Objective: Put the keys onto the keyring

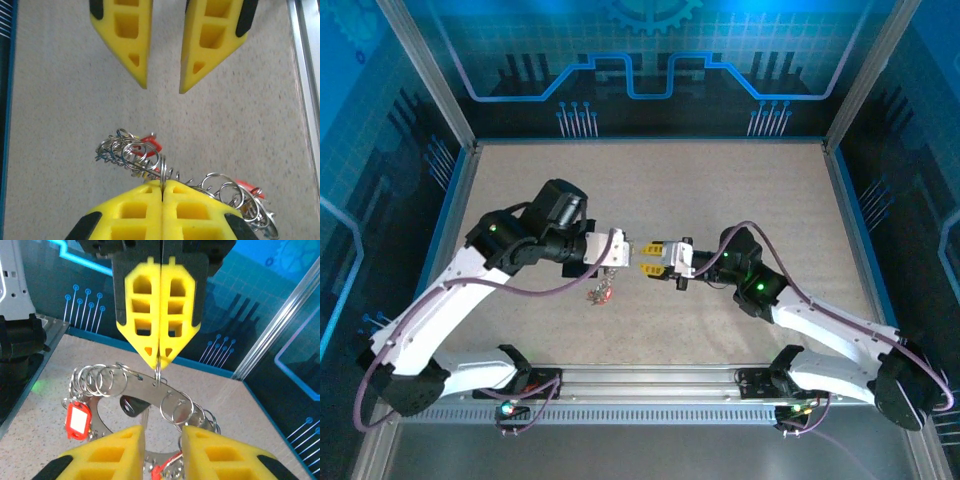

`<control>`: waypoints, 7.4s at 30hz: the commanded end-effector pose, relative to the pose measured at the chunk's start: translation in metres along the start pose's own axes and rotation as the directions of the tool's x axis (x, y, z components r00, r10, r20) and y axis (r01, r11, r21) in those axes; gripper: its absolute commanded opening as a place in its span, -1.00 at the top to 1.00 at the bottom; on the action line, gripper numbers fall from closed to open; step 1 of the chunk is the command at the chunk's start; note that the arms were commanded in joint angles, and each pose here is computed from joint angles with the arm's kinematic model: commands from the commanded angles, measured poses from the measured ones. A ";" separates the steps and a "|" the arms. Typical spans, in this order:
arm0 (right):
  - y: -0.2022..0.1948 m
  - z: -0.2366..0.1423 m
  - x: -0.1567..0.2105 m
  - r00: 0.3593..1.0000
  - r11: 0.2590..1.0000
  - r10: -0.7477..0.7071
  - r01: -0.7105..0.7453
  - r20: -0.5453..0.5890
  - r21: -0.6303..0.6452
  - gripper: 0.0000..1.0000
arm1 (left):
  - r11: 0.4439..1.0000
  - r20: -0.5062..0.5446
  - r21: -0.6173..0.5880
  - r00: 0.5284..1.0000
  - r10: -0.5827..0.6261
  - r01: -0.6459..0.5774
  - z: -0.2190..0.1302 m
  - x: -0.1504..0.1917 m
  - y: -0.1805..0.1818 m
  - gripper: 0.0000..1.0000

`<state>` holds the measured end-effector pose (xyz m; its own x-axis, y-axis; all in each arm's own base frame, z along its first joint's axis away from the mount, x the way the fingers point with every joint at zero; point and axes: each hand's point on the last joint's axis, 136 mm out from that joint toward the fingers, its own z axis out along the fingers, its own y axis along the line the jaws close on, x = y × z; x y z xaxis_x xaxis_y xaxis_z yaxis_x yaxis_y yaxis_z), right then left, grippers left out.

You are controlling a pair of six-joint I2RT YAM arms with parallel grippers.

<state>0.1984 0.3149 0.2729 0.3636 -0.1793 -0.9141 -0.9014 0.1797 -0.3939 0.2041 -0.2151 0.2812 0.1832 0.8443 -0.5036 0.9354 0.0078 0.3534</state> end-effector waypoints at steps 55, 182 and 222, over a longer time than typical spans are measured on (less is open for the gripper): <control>0.008 0.021 -0.024 0.972 0.994 0.108 -0.098 0.211 -0.057 1.00 | 0.968 0.231 -0.039 0.945 -0.232 0.247 0.002 -0.006 0.000 0.66; 0.007 0.004 -0.024 0.977 0.997 0.006 0.010 0.212 -0.073 1.00 | 0.934 0.551 0.069 0.767 -0.329 0.351 0.050 -0.007 -0.014 0.60; 0.014 0.034 0.034 0.984 0.994 -0.102 0.094 -0.149 -0.060 1.00 | 0.995 0.195 -0.100 0.980 0.033 -0.014 0.023 0.010 -0.003 1.00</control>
<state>0.1972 0.3403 0.2376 0.4003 -0.2738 -0.8745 -0.8933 0.0962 -0.4390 0.2070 -0.2216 0.2519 0.1846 0.6710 -0.7181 0.9300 0.1170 0.3484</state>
